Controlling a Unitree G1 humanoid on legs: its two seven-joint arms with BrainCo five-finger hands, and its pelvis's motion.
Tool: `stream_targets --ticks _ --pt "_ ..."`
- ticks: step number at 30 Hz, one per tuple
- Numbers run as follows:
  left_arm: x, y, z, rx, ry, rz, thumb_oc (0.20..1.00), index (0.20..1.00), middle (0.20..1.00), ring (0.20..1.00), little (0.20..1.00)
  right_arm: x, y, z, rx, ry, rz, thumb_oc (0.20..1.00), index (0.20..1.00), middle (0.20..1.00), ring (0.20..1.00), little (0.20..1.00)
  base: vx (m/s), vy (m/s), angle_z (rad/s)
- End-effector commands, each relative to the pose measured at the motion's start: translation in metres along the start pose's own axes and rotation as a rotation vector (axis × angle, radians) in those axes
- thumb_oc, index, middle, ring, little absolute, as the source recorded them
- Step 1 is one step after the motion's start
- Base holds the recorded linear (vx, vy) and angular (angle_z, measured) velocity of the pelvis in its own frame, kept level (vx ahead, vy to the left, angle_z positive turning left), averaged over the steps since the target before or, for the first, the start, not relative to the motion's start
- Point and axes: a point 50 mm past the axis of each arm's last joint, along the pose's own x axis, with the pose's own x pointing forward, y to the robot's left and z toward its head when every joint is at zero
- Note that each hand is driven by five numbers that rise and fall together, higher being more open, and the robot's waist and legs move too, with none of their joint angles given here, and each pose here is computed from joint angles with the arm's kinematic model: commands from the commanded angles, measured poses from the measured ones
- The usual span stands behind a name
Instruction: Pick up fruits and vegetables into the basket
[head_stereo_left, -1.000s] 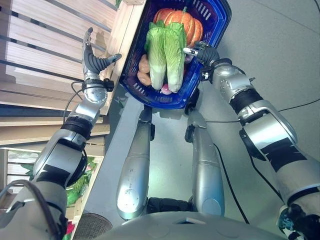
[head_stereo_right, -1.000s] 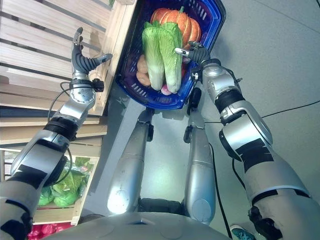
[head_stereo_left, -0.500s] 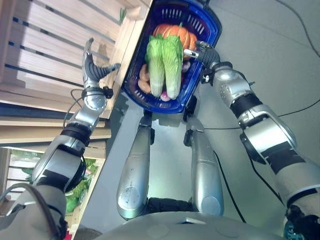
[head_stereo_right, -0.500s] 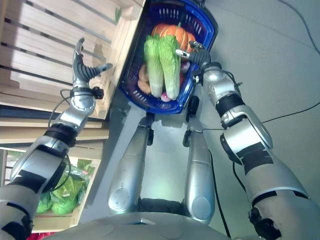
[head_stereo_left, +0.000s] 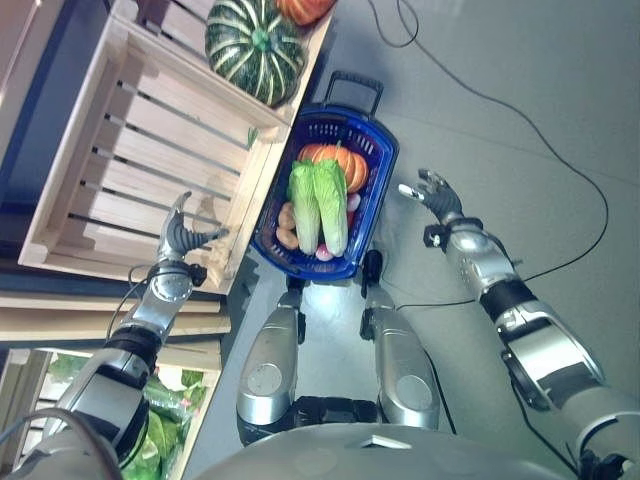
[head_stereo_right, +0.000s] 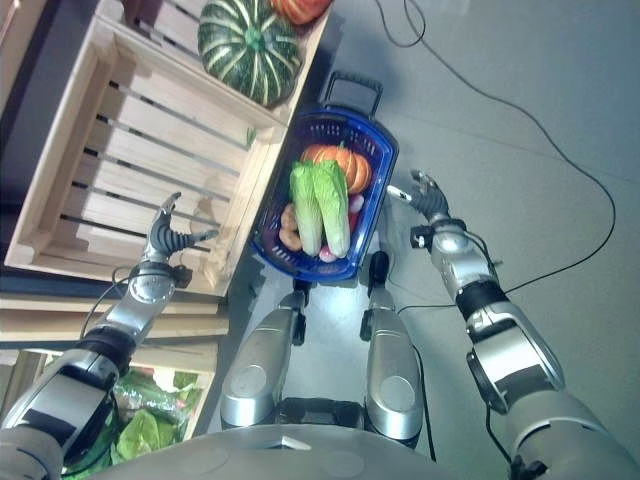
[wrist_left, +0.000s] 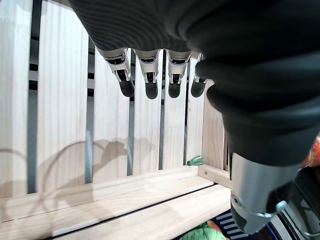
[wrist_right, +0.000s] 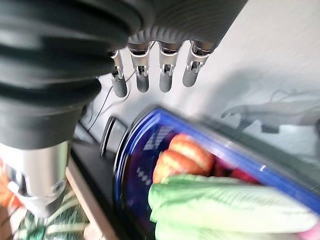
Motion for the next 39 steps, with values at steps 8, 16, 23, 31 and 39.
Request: stream_targets --ticks 8,16,23,31,39 --pt "-0.092 -0.056 -0.102 0.004 0.375 -0.352 1.000 1.000 1.000 1.000 1.000 -0.089 -0.034 -0.154 -0.028 0.492 -0.096 1.000 1.000 1.000 1.000 1.000 0.16 -0.013 -0.10" --pt "-0.140 -0.076 -0.136 -0.014 0.596 -0.529 1.000 1.000 1.000 1.000 1.000 -0.143 -0.029 -0.210 0.009 0.801 -0.085 1.000 1.000 1.000 1.000 1.000 0.05 -0.008 -0.07" --pt "-0.154 -0.082 -0.144 -0.020 0.681 -0.558 1.000 1.000 1.000 1.000 1.000 -0.172 -0.026 -0.231 -0.001 0.980 -0.073 1.000 1.000 1.000 1.000 1.000 0.01 -0.001 -0.10" --pt "-0.161 -0.080 -0.151 -0.034 0.763 -0.550 1.000 1.000 1.000 1.000 1.000 -0.188 -0.026 -0.240 0.077 1.057 -0.092 1.000 1.000 1.000 1.000 1.000 0.00 0.000 0.00" --pt "-0.165 -0.081 -0.153 -0.055 0.809 -0.563 1.000 1.000 1.000 1.000 1.000 -0.196 -0.027 -0.244 0.081 1.116 -0.078 1.000 1.000 1.000 1.000 1.000 0.00 0.001 0.00"
